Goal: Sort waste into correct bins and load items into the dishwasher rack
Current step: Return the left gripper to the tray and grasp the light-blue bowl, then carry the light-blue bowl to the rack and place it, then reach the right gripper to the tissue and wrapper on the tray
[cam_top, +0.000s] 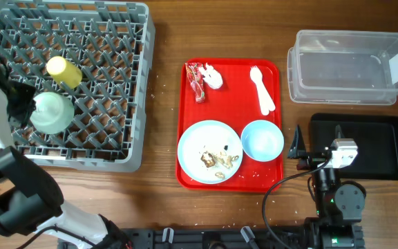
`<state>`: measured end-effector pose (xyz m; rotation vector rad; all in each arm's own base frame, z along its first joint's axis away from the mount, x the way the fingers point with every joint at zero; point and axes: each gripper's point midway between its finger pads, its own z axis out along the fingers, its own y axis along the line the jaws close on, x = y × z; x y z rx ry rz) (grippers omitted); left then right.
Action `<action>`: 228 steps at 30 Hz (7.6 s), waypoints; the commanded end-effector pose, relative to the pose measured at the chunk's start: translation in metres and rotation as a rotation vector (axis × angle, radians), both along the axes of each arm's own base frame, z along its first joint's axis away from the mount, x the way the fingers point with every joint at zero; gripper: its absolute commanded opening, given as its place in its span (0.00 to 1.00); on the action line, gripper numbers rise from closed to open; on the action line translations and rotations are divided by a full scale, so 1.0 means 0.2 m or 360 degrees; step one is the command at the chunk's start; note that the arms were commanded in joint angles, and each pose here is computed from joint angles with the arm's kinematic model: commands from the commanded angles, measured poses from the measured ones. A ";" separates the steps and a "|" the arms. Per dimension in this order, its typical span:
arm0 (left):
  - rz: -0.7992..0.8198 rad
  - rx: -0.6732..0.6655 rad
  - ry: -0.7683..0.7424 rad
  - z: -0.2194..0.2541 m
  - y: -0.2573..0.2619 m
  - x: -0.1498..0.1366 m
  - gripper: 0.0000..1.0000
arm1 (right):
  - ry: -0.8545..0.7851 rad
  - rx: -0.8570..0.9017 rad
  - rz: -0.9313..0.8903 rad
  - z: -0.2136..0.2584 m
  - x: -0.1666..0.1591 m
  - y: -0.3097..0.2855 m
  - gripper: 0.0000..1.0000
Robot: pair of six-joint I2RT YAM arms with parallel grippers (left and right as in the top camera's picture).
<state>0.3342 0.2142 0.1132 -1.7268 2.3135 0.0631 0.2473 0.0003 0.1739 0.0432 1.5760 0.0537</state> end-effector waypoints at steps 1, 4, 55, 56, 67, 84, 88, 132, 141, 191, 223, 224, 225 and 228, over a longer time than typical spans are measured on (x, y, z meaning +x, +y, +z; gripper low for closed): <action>-0.0412 -0.0377 -0.0437 0.25 -0.37 0.17 0.04 | -0.0016 -0.0015 -0.0015 0.01 0.00 -0.01 1.00; -0.0988 -0.0526 -0.0680 0.48 -0.88 0.26 0.04 | -0.0016 -0.0015 -0.0015 0.01 0.00 -0.01 1.00; -0.2497 0.0406 -0.0727 0.17 -2.61 0.33 0.47 | -0.0016 -0.0015 -0.0015 0.01 0.00 -0.01 1.00; -0.2556 0.0381 -0.0723 0.17 -2.65 0.28 0.46 | -0.0016 -0.0015 -0.0015 0.01 0.00 -0.01 1.00; -0.2800 0.0292 -0.0415 -0.33 -2.85 0.11 0.48 | -0.0016 -0.0014 -0.0015 0.01 0.00 -0.01 1.00; -0.2835 0.0277 -0.0513 -0.32 -2.96 0.08 0.04 | -0.0016 -0.0015 -0.0015 0.01 0.00 -0.01 1.00; -0.2841 0.0270 -0.0572 -0.24 -2.99 0.05 0.04 | -0.0016 -0.0015 -0.0015 0.01 0.00 -0.01 1.00; -0.0875 -0.0504 -0.1869 0.38 -0.68 1.33 0.04 | -0.0016 -0.0015 -0.0015 0.01 0.00 -0.01 1.00; -0.0779 -0.0400 -0.1838 0.29 -0.41 1.29 0.11 | -0.0016 -0.0015 -0.0015 0.01 0.00 -0.01 1.00; -0.0650 0.0973 -0.0925 0.43 -0.05 1.02 0.04 | -0.0016 -0.0015 -0.0015 0.01 0.00 -0.01 1.00; -0.0153 0.0070 -0.1057 0.74 0.05 0.26 1.00 | -0.0856 0.0877 0.0567 0.97 -0.28 0.15 1.00; -0.0153 0.0069 -0.1057 0.74 0.05 0.26 1.00 | -0.0722 0.0788 0.0501 1.01 -0.22 0.16 1.00; -0.0153 0.0069 -0.1057 0.74 0.05 0.26 1.00 | -0.0589 0.0693 0.0491 1.04 -0.16 0.18 1.00; -0.0153 0.0070 -0.1057 0.74 0.05 0.26 1.00 | -0.0197 0.0379 0.0804 1.14 0.02 0.40 1.00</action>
